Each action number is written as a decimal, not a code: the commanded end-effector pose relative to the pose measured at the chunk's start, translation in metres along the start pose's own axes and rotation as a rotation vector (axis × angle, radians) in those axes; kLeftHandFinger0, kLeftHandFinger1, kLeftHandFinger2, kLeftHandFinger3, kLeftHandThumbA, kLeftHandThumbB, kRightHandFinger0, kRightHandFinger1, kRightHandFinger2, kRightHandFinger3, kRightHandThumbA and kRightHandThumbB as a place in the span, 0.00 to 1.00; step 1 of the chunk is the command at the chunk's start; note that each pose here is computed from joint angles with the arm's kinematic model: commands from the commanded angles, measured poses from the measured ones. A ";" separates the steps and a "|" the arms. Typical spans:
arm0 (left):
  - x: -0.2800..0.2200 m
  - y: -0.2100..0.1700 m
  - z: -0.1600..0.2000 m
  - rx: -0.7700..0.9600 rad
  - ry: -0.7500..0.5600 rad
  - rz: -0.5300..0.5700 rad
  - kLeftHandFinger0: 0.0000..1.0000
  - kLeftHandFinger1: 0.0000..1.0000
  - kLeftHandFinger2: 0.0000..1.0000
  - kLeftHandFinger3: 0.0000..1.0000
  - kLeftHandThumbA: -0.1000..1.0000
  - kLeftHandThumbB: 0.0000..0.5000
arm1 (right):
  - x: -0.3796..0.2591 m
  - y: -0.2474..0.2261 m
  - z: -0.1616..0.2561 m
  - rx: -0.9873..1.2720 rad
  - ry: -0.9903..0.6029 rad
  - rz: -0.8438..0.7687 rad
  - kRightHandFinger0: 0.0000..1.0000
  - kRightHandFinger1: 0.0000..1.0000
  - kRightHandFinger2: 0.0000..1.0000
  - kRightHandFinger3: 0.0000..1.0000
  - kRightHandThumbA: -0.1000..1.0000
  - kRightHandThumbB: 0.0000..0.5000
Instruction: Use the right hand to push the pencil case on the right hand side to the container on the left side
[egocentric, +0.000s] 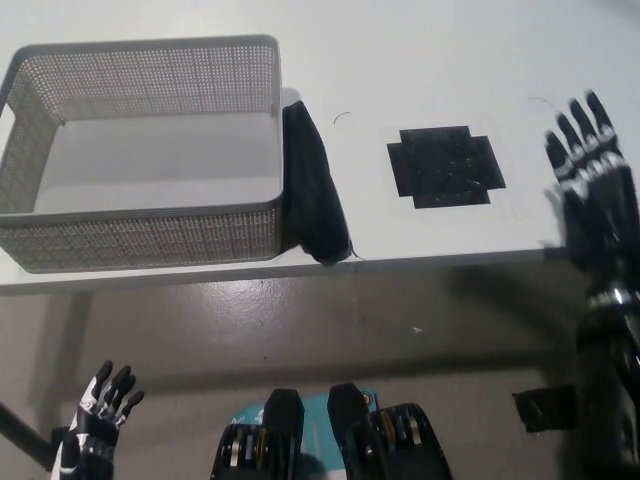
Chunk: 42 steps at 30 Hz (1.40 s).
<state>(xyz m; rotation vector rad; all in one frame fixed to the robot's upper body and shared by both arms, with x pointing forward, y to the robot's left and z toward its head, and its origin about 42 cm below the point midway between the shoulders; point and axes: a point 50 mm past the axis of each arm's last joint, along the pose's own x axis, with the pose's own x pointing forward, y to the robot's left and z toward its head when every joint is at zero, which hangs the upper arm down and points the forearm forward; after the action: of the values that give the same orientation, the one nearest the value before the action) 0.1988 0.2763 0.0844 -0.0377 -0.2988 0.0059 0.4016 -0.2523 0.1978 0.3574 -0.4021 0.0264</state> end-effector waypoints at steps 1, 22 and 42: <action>0.014 0.006 0.014 0.065 -0.075 -0.013 1.00 1.00 1.00 1.00 1.00 0.65 | -0.086 0.041 0.127 -0.138 -0.338 0.338 1.00 1.00 1.00 1.00 1.00 0.64; 0.043 0.023 0.019 0.063 -0.138 0.010 1.00 1.00 1.00 1.00 1.00 0.71 | -0.158 0.016 -0.002 -0.088 0.132 0.285 1.00 1.00 1.00 1.00 1.00 0.45; 0.046 0.027 0.011 0.078 -0.106 0.018 1.00 1.00 1.00 1.00 1.00 0.73 | -0.137 0.020 -0.027 -0.074 0.182 0.258 1.00 1.00 1.00 1.00 1.00 0.45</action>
<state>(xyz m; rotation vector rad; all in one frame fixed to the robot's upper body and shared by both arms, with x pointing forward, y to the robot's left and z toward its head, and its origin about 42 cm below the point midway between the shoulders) 0.2374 0.2977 0.1019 0.0065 -0.3714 0.0256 0.2787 -0.2168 0.1189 0.2343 -0.2087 0.3039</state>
